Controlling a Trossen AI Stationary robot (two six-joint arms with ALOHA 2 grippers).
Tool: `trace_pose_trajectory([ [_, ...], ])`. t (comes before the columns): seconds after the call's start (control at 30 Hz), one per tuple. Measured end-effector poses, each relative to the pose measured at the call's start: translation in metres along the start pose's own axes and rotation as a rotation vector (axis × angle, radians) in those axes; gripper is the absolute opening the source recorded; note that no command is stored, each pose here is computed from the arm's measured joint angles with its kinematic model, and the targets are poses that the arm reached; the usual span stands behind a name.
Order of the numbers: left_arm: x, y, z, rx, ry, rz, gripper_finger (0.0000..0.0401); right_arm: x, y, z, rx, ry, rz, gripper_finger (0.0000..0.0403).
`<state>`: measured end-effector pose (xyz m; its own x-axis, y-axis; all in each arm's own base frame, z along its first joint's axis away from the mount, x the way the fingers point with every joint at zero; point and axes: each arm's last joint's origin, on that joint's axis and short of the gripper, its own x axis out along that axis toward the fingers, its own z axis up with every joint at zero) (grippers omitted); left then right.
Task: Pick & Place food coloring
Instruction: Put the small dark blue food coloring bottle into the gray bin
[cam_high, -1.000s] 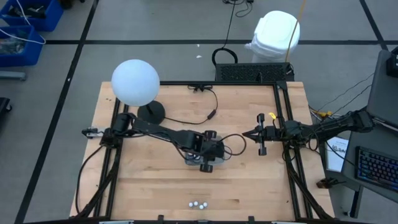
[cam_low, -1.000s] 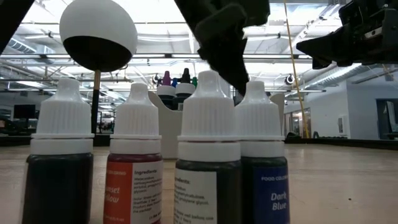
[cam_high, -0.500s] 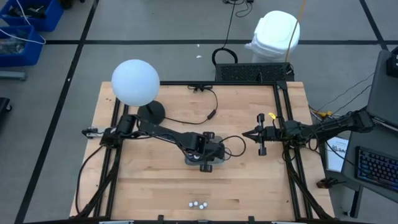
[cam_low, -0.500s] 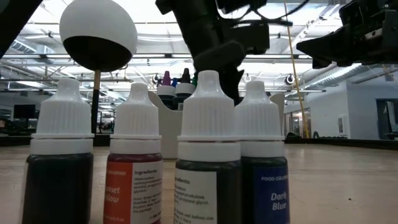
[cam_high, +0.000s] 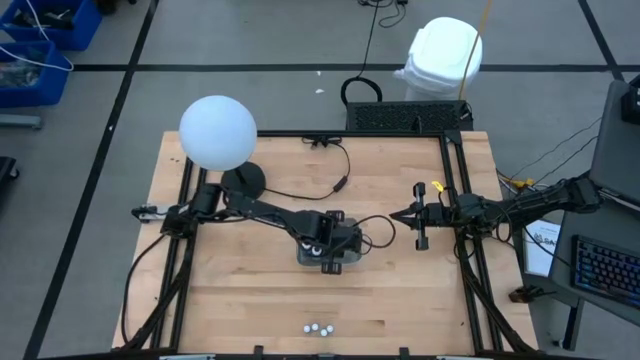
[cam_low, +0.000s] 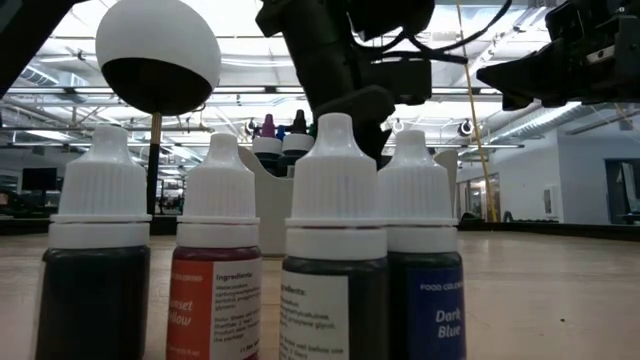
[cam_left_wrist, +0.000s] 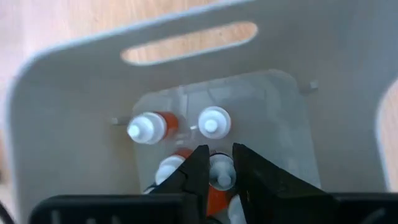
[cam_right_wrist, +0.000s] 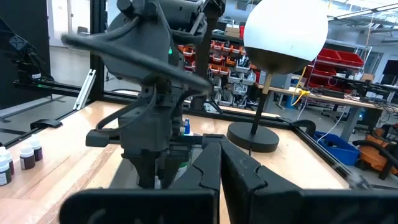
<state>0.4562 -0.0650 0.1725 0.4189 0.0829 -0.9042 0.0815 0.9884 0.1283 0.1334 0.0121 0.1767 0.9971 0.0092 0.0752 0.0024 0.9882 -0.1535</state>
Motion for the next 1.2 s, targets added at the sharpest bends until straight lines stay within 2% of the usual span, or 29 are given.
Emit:
trace_pose_trajectory([
  [0.17, 0.0, -0.001, 0.0, 0.014, 0.005, -0.018, 0.0125, 0.0, 0.0, 0.0, 0.0, 0.0, 0.0, 0.0],
  [0.37, -0.012, 0.001, 0.003, 0.028, -0.022, -0.014, 0.0159, 0.0, 0.0, 0.0, 0.001, 0.0, 0.0, 0.0],
  [0.57, -0.056, 0.008, 0.011, 0.039, -0.124, -0.012, 0.0171, 0.0, 0.0, 0.0, 0.011, -0.001, 0.0, 0.0],
  [0.7, -0.107, 0.011, 0.007, 0.038, -0.158, -0.024, 0.0172, 0.0, 0.0, 0.0, 0.011, -0.001, 0.0, 0.0],
  [0.83, -0.171, 0.006, -0.011, 0.036, -0.168, -0.02, 0.0169, 0.0, 0.0, 0.0, 0.011, 0.002, 0.001, 0.0],
  [1.0, -0.24, -0.003, -0.055, 0.005, -0.233, 0.121, 0.0132, 0.0, 0.0, 0.0, 0.011, 0.001, 0.001, 0.0],
  [1.13, -0.27, -0.003, -0.109, -0.091, -0.369, 0.24, 0.0092, 0.0, 0.0, 0.0, 0.01, 0.0, 0.0, 0.0],
  [1.2, -0.272, -0.003, -0.139, -0.128, -0.449, 0.23, 0.007, 0.0, 0.0, 0.0, 0.01, 0.0, 0.001, 0.0],
])
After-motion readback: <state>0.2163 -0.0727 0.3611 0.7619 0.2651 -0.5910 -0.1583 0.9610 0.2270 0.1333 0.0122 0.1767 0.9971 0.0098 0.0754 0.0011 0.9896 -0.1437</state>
